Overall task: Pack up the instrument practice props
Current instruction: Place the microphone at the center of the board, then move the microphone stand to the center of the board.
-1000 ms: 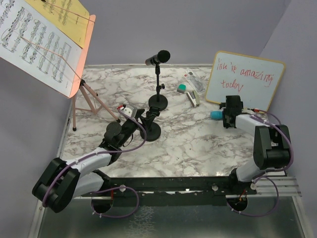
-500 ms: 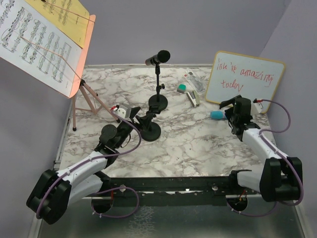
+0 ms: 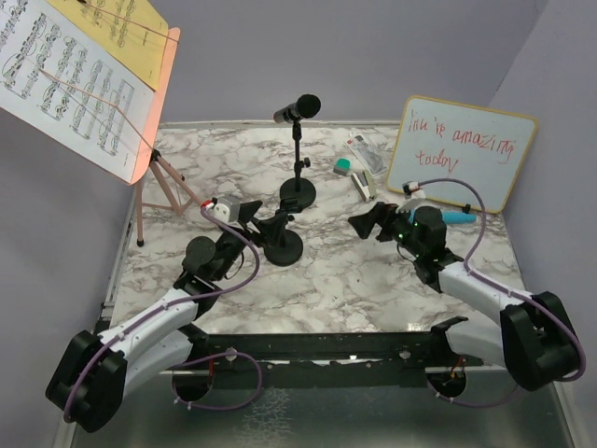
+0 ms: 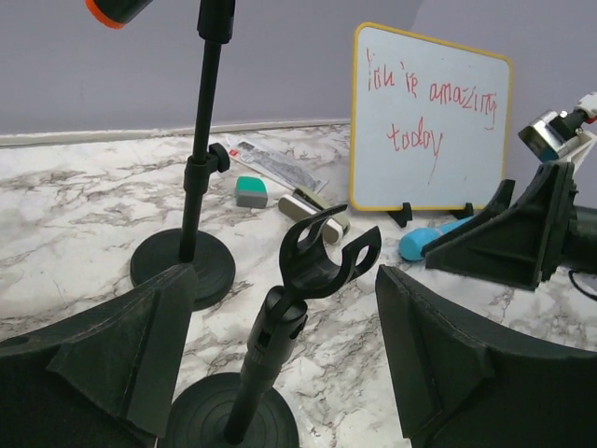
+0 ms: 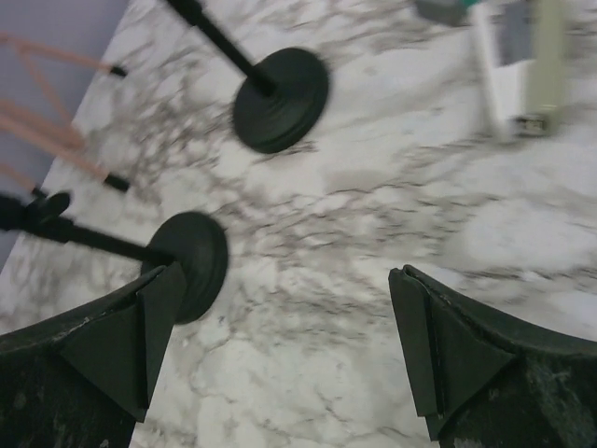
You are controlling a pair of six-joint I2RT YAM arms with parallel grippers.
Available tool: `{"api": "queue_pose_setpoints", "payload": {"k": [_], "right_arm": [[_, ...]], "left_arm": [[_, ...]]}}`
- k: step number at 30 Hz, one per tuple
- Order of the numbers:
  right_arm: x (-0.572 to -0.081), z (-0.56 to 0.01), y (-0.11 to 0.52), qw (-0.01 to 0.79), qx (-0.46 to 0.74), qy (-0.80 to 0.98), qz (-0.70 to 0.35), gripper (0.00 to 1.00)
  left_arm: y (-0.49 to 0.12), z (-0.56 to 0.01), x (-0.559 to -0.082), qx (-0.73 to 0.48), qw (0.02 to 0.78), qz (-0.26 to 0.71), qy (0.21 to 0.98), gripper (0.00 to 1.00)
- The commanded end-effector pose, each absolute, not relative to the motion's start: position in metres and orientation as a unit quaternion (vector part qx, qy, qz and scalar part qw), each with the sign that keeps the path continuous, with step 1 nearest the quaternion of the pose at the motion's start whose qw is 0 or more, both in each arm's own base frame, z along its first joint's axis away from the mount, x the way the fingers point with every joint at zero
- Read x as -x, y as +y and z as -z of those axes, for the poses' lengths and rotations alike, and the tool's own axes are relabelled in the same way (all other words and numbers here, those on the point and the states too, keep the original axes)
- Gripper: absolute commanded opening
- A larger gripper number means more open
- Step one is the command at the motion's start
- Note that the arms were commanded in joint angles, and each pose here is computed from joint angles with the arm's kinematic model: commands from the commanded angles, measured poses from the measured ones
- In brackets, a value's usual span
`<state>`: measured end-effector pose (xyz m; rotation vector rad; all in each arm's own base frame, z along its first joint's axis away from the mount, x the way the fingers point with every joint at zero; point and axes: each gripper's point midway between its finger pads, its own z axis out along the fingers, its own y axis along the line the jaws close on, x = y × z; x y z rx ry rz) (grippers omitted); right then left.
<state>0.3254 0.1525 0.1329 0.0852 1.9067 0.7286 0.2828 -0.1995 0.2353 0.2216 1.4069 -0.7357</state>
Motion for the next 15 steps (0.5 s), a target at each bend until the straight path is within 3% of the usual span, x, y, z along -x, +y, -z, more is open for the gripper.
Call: {"api": "queue_pose_setpoints", "payload": {"k": [1, 15], "right_arm": [[-0.309, -0.163, 0.216, 0.573, 0.131, 0.722, -0.365, 0.99], [-0.299, -0.168, 0.341, 0.607, 0.259, 0.625, -0.416, 0.92]], "left_arm": [[-0.201, -0.243, -0.275, -0.104, 0.692, 0.343, 0.627, 0.84], [-0.135, -0.221, -0.269, 0.06, 0.7, 0.281, 0.654, 0.86]]}}
